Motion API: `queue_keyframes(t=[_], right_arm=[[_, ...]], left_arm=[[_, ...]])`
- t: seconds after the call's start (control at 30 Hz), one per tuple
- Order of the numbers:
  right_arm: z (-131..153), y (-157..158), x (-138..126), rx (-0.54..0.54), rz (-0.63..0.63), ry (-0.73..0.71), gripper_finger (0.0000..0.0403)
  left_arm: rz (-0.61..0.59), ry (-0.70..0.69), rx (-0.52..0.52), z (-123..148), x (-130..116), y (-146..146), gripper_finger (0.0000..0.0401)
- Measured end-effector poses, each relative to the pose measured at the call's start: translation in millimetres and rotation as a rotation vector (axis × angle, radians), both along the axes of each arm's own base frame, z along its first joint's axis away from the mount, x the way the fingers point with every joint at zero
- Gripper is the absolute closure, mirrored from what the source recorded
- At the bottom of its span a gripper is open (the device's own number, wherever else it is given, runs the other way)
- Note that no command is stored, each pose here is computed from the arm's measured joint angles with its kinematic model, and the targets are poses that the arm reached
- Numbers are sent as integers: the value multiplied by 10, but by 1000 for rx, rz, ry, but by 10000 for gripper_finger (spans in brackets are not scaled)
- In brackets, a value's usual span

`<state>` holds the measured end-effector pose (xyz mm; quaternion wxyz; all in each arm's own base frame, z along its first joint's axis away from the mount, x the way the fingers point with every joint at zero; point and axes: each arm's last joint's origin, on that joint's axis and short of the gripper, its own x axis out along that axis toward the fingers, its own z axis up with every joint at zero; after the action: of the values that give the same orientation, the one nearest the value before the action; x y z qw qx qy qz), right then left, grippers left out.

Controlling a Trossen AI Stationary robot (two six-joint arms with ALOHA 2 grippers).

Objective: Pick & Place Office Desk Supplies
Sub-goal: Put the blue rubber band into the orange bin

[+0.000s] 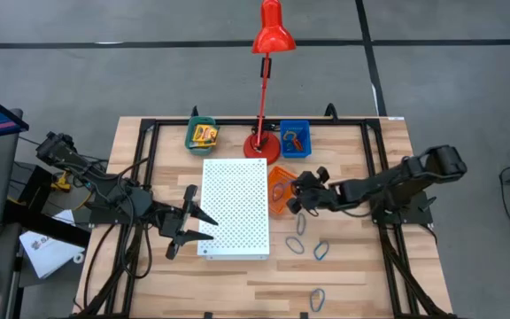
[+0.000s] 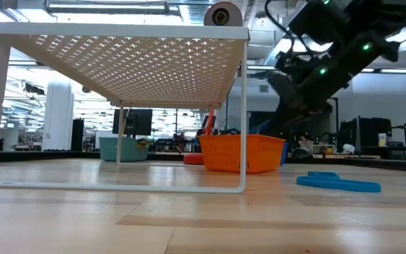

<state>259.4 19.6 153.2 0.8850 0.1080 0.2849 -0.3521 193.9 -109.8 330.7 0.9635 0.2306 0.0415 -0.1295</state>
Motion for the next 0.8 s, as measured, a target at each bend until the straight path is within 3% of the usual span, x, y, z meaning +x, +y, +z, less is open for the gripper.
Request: queue_keyframes(t=[0.13, 0.57, 0.8], right_arm=[[-39, -25, 66, -1, -4, 24, 383], [182, 21, -3, 5, 39, -32, 229], [146, 331, -145, 135, 77, -16, 215]], left_arm=[[0, 1, 1, -1, 0, 0, 238], [2, 20, 13, -22, -3, 3, 238], [5, 33, 18, -36, -5, 5, 238]])
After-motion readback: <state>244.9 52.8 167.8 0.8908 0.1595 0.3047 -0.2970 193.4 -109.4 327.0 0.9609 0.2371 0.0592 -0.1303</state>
